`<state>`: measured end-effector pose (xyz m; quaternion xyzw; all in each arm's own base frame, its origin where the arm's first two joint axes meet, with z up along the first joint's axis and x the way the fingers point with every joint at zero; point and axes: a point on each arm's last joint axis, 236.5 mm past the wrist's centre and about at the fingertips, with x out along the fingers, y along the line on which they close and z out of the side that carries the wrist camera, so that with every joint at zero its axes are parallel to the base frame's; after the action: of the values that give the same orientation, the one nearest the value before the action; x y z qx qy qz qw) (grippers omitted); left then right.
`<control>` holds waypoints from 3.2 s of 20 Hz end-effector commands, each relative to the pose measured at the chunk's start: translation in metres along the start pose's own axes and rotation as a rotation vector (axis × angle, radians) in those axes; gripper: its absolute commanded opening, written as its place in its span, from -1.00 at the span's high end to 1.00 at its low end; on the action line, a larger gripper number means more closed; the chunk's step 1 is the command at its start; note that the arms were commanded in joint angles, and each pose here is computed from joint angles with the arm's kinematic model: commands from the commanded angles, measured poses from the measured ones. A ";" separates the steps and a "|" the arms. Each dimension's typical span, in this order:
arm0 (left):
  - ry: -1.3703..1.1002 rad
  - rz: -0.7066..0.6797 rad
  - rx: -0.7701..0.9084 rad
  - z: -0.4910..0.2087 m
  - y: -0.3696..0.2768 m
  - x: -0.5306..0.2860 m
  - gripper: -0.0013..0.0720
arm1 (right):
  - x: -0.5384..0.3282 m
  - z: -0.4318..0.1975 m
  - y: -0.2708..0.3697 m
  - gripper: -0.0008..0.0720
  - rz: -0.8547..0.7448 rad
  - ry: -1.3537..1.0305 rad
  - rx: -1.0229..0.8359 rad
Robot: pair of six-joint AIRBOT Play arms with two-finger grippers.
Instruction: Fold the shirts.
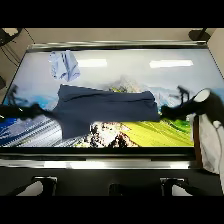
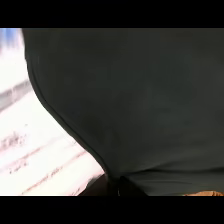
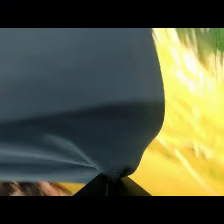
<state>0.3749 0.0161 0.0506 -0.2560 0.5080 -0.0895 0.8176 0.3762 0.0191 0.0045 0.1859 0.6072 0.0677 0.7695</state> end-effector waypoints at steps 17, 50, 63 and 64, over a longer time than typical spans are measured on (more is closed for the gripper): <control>-1.444 -0.023 0.624 -0.021 -0.318 -0.522 0.88 | -0.550 -0.063 0.137 0.85 -0.190 -1.596 -0.333; 0.315 0.099 0.036 -0.004 0.055 0.081 0.88 | 0.064 0.044 -0.007 0.85 -0.126 0.203 0.009; 0.437 0.075 -0.070 -0.027 0.059 0.057 -0.38 | 0.051 0.022 -0.016 -0.26 -0.163 0.263 0.080; 0.439 0.072 -0.084 -0.029 0.061 0.043 -0.33 | 0.033 0.022 -0.024 -0.23 -0.176 0.250 0.092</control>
<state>0.3837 0.0322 -0.0422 -0.2341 0.6693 -0.0864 0.6998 0.4134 0.0264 -0.0512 0.1629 0.7172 0.0162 0.6774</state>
